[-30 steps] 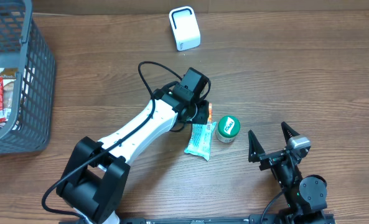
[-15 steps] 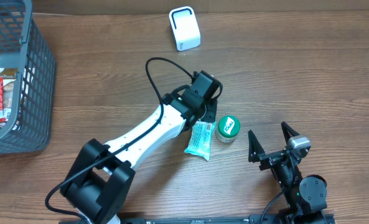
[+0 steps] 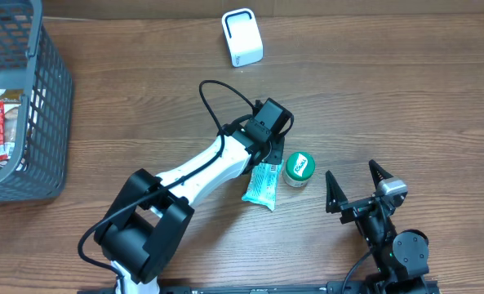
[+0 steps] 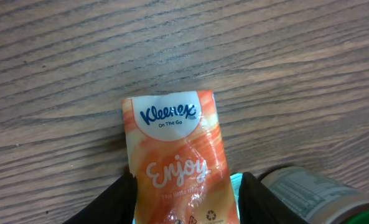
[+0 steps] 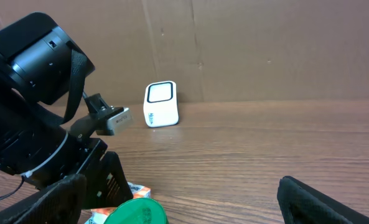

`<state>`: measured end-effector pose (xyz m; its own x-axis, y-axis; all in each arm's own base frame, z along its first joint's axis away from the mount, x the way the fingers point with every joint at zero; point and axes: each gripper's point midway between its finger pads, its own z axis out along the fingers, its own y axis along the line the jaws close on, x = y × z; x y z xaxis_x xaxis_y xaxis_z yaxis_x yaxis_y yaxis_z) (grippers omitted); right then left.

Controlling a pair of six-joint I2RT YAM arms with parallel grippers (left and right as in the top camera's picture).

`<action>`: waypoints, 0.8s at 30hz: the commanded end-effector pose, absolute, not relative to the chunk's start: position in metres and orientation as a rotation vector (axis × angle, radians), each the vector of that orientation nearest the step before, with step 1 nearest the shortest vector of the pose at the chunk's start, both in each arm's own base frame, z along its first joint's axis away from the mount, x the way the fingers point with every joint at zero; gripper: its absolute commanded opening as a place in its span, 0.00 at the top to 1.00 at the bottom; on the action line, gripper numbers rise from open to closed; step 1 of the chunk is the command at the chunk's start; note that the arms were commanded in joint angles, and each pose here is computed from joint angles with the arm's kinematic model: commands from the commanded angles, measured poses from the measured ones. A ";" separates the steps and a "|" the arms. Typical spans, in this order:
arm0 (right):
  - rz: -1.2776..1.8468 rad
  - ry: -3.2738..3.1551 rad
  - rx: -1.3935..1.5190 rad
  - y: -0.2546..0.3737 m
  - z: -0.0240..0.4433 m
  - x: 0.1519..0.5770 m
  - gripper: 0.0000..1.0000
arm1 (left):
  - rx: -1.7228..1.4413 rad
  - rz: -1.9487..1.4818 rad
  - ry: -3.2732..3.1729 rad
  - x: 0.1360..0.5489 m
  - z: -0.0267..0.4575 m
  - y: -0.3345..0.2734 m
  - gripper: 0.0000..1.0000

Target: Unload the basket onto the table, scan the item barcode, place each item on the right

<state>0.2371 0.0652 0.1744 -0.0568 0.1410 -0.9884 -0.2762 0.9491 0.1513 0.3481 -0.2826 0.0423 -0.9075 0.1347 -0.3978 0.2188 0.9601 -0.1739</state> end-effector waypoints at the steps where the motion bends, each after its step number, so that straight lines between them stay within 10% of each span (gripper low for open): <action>1: 0.329 1.599 -0.100 0.063 0.170 0.238 0.00 | 0.257 -0.260 2.730 0.353 0.031 -0.280 0.55; 24: 0.329 1.599 -0.100 0.063 0.170 0.238 0.00 | 0.183 -0.097 2.805 0.358 0.016 -0.235 0.53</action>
<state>0.2371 0.0652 0.1744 -0.0569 0.1414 -0.9883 -0.2762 0.9491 0.1517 0.3500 -0.2489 0.0193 -0.9367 0.1223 -0.3282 0.1574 0.9841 -0.0824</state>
